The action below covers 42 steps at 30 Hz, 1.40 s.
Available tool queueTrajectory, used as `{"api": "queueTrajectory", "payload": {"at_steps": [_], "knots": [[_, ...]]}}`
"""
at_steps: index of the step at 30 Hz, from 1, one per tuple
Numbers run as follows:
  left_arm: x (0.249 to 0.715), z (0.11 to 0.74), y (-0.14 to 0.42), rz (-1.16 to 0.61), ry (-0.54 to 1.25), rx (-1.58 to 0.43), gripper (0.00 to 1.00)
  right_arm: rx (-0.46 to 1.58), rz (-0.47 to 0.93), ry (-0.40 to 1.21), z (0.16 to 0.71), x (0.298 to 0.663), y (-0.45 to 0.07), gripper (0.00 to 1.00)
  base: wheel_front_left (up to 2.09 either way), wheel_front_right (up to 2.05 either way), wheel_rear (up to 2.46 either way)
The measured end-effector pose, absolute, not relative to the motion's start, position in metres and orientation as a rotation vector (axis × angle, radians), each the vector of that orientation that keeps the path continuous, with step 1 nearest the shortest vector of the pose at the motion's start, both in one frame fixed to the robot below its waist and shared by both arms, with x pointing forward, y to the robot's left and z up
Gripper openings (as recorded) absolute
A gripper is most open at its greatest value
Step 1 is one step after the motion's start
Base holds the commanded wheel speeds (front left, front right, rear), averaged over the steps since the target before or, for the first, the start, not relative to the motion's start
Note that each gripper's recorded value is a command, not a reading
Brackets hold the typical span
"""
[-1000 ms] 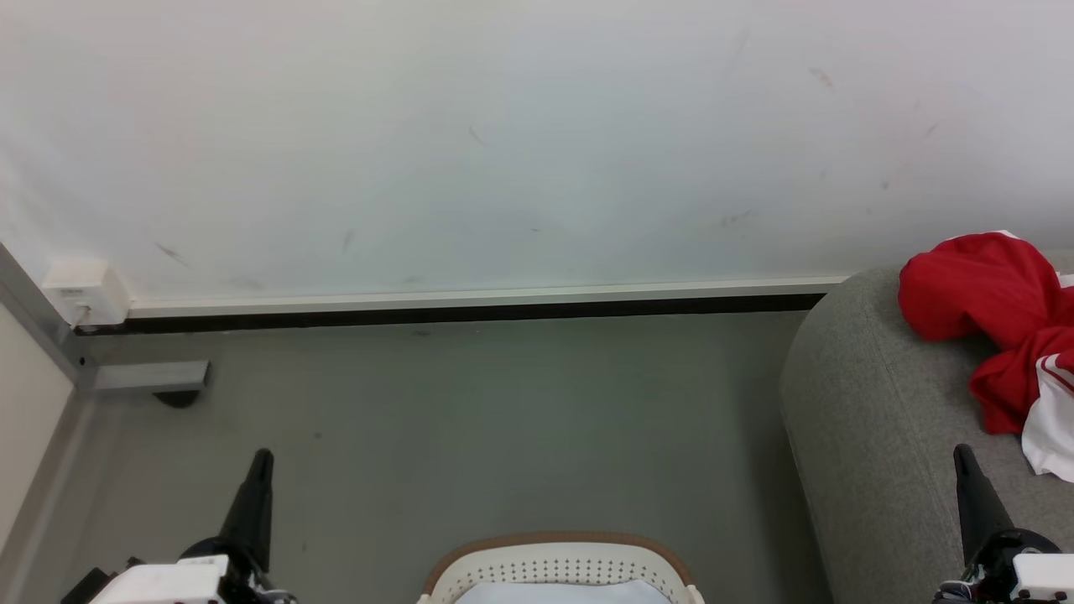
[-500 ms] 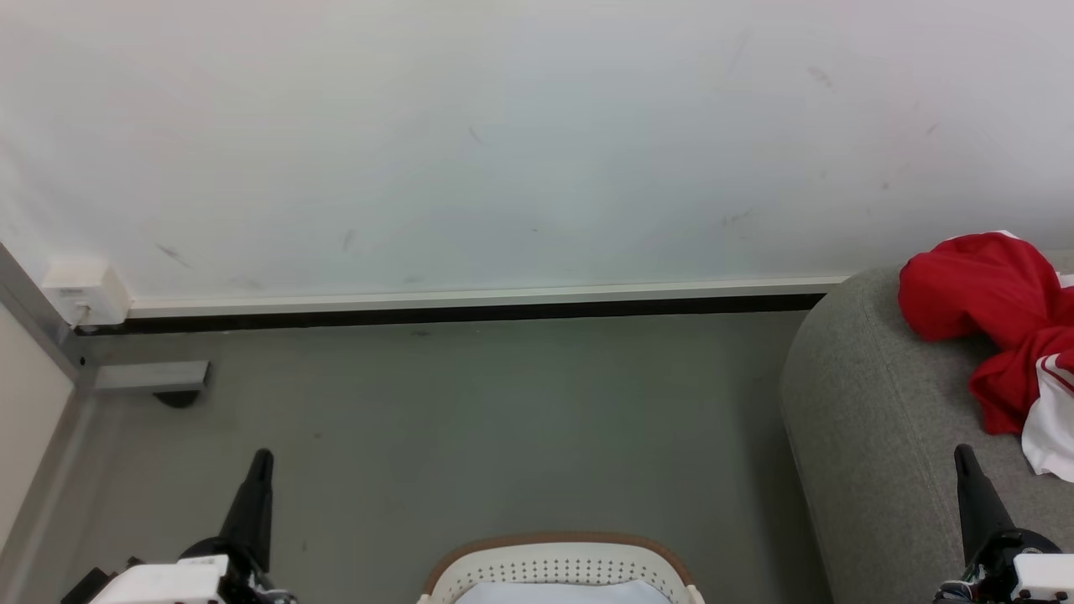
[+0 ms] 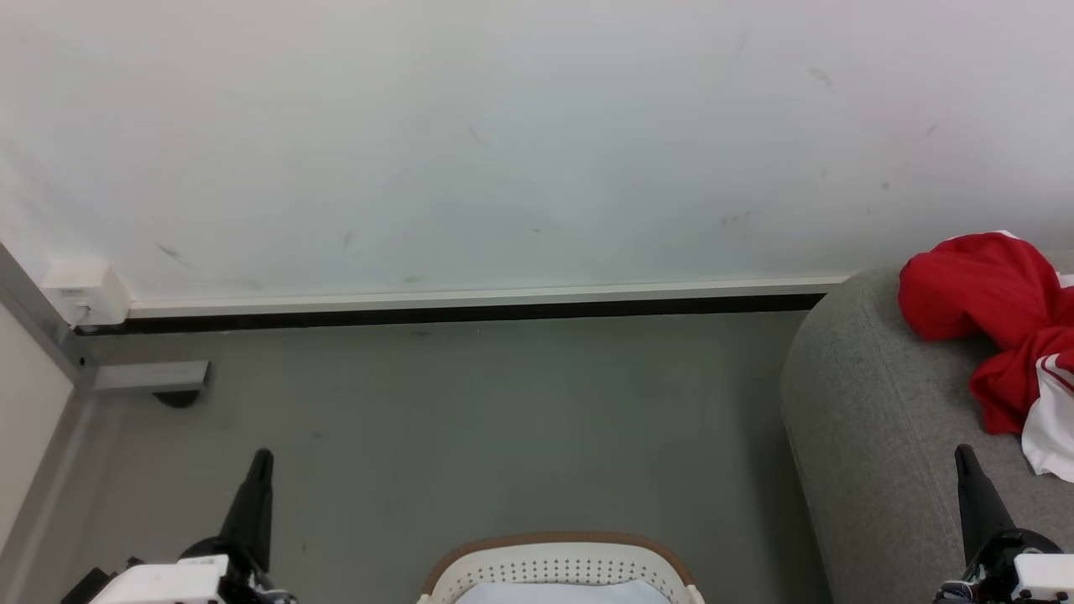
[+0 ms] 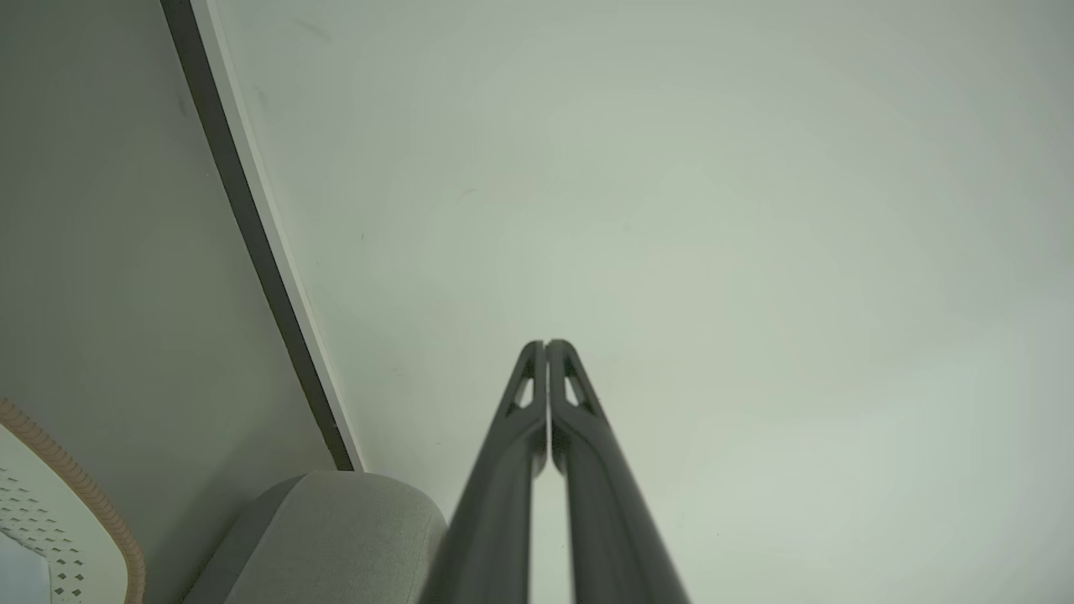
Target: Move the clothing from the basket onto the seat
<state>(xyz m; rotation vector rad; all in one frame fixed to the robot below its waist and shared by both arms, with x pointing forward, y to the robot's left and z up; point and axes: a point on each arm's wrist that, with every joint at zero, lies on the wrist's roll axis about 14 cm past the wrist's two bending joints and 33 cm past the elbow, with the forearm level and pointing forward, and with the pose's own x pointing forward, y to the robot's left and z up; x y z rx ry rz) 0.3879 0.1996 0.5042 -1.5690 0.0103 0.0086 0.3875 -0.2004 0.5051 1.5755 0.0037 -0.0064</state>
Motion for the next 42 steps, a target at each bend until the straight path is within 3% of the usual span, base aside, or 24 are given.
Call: {"api": "queueTrajectory", "payload": {"at_steps": [42], "knots": [[0.3880, 0.5042, 0.1996, 0.009, 0.010, -1.569, 0.00, 1.575, -0.006, 0.004, 0.5050, 0.3875, -0.2005, 0.00, 0.00, 0.00, 0.00]]}}
